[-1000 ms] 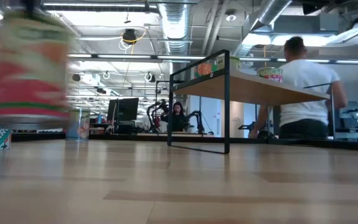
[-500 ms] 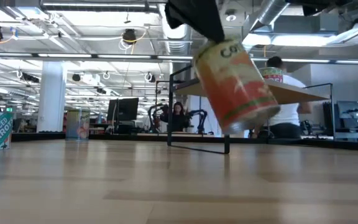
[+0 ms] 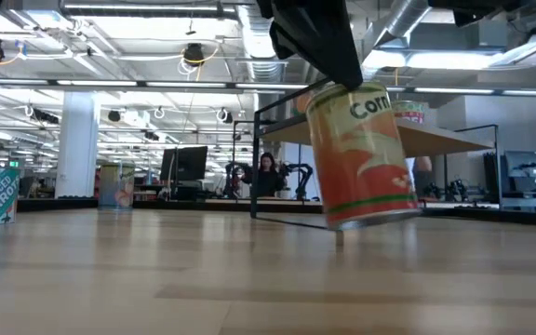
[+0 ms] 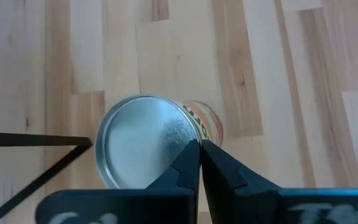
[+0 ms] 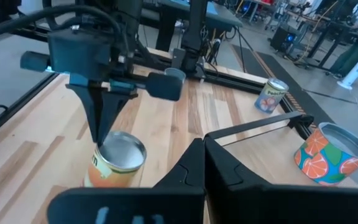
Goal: Pick and place cans onto a shelf
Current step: Put the canned corn on the shelf aligned with the other canned corn
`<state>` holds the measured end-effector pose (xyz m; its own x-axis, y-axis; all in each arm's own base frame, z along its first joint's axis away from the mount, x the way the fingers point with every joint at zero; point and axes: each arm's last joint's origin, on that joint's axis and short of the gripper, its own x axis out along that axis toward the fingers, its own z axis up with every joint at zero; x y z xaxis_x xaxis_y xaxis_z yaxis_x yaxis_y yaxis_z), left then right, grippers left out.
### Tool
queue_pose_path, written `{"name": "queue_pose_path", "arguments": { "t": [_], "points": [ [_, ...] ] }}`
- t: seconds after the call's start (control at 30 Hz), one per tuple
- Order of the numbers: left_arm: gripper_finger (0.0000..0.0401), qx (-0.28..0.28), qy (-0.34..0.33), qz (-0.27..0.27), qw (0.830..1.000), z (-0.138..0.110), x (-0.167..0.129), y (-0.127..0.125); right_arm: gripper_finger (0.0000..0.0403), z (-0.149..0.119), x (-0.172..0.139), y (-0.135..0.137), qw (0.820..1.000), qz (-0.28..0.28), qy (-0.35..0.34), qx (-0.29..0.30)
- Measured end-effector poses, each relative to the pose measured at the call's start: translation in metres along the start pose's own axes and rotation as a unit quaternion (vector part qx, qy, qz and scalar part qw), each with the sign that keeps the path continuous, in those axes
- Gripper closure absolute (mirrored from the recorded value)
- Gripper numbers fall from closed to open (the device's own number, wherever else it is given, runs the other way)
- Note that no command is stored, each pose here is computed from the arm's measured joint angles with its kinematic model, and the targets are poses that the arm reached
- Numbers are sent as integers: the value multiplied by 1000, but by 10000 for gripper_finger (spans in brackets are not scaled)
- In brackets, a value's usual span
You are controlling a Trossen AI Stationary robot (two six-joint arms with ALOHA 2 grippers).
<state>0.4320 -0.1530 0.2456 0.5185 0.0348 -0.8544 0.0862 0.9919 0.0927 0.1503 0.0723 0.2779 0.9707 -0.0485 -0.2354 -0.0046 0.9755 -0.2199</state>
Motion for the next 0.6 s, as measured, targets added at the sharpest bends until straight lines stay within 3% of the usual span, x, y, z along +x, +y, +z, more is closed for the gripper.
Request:
{"name": "queue_pose_path", "arguments": {
  "t": [0.6],
  "points": [
    [401, 0, 12, -15, 1000, -3, 17, -5, 390, 0, 0, 0, 1000, 1, 1, 1]
  ]
}}
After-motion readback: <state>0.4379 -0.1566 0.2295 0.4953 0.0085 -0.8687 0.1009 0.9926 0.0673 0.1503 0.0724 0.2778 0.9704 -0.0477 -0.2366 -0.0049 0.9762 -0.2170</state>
